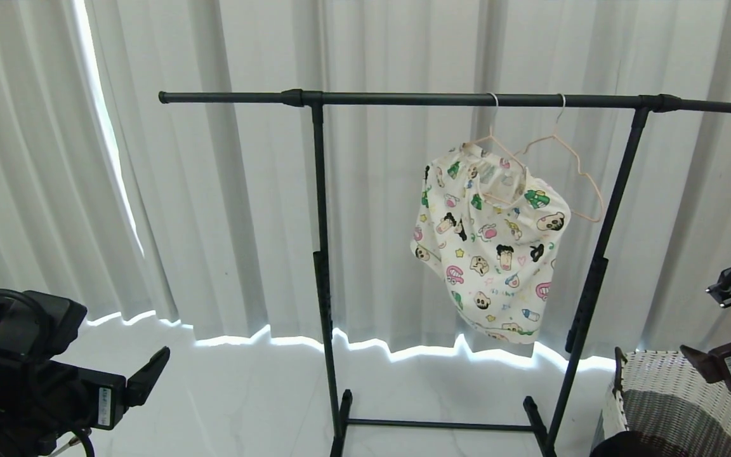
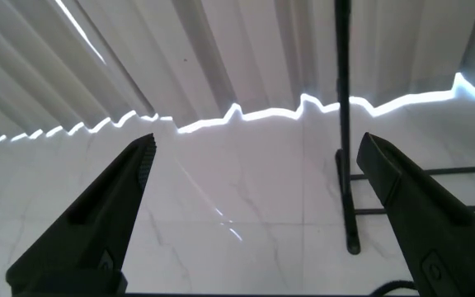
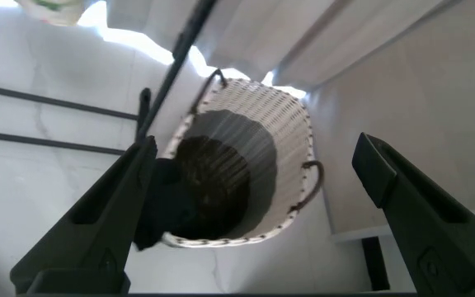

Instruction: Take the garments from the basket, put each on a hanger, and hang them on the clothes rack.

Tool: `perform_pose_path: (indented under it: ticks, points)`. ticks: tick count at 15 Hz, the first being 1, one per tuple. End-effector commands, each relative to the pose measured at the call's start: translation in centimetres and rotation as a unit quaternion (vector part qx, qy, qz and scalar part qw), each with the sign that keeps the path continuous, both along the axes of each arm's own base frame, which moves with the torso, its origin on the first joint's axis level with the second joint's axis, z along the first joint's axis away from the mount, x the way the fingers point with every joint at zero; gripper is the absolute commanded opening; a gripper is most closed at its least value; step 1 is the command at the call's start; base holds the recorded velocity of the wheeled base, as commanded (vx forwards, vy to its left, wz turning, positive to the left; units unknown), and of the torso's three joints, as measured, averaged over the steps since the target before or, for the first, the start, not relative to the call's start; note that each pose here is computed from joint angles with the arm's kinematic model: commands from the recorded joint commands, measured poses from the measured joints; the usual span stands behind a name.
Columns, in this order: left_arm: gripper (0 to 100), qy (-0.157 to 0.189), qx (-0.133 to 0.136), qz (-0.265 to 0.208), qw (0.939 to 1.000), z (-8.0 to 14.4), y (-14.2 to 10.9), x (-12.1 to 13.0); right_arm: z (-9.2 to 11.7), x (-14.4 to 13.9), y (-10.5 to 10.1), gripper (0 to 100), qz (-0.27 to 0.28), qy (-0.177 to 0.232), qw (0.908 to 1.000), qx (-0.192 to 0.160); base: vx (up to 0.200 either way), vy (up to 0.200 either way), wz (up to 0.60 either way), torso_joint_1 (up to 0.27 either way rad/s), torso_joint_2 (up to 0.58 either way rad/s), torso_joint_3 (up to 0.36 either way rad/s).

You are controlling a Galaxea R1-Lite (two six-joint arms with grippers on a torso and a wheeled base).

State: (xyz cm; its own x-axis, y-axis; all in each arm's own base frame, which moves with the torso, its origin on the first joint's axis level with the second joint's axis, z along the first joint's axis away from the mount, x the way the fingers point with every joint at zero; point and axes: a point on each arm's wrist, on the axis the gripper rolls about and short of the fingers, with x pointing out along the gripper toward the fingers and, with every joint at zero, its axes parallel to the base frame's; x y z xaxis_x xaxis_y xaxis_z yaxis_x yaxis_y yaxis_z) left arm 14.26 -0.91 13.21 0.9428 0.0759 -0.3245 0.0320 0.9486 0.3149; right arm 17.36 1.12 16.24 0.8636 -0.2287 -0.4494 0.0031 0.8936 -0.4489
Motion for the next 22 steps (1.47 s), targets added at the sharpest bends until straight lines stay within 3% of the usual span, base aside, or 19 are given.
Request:
perform_pose_path:
  ticks: [1,4,12,18,22]
  points:
    - [100,-0.003,0.000,0.000,1.0000,0.0,0.0,-0.1,0.0,0.0,0.0,100,0.000,0.001,1.0000,-0.001,0.000,-0.200,0.00,-0.002,0.01,0.002]
    - [100,-0.002,0.000,-0.001,1.0000,0.0,0.0,-0.1,0.0,0.0,0.0,100,-0.001,0.001,1.0000,0.000,0.000,-0.200,0.00,0.001,0.01,0.002]
    - [100,-0.002,0.000,-0.001,1.0000,0.0,0.0,-0.1,-0.2,0.0,0.0,100,-0.001,0.001,1.0000,0.000,0.000,0.000,0.00,0.000,0.00,0.000]
    - [100,-0.003,0.000,-0.001,1.0000,0.0,0.0,-0.1,-0.3,0.0,0.0,100,-0.001,0.004,1.0000,0.000,0.000,0.000,0.00,-0.127,0.37,0.240]
    - [100,-0.007,-0.002,-0.006,1.0000,0.2,-0.1,-0.1,-3.4,0.1,0.0,100,-0.003,0.078,0.9970,-0.006,0.000,0.000,0.00,-0.079,0.25,0.171]
